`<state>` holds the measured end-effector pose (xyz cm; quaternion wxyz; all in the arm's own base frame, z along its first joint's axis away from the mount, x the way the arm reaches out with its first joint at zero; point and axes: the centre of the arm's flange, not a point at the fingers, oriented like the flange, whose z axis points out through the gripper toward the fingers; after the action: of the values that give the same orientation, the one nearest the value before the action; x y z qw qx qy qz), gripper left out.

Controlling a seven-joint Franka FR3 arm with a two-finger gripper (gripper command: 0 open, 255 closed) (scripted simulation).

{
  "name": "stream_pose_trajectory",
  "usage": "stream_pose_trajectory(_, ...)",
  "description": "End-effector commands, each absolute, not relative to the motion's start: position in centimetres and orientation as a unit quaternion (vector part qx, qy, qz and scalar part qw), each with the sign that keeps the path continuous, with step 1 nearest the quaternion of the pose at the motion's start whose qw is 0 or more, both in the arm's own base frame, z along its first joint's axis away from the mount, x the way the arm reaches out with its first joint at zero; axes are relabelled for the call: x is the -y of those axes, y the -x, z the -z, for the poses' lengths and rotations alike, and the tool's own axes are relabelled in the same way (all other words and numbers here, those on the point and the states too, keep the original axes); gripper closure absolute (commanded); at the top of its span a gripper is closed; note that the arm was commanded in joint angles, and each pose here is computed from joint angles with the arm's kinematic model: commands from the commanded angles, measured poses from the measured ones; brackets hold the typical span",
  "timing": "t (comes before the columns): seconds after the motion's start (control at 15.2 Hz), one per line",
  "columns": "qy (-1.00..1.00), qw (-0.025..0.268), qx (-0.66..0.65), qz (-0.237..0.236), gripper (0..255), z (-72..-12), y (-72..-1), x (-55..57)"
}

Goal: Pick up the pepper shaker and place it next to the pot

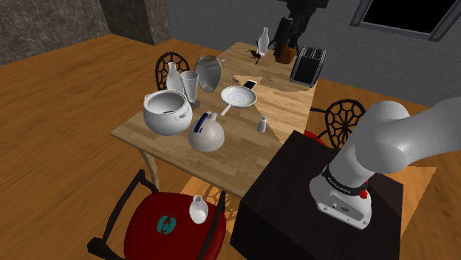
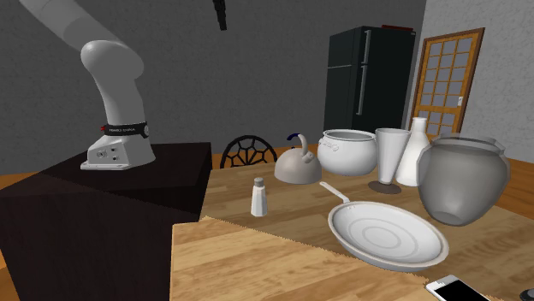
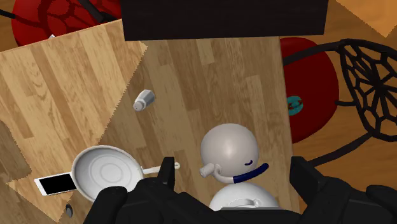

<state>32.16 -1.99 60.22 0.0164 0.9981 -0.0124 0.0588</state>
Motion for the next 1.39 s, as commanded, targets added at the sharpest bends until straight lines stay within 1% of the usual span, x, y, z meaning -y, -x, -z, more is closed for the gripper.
stream_pose_trajectory(0.0, -0.998, 0.016, 0.012, -0.059, 0, -60.2, -32.2, 2.0)
stream_pose_trajectory(1.32, -0.998, 0.017, 0.053, -0.004, 0, -37.3, -40.4, 13.1)
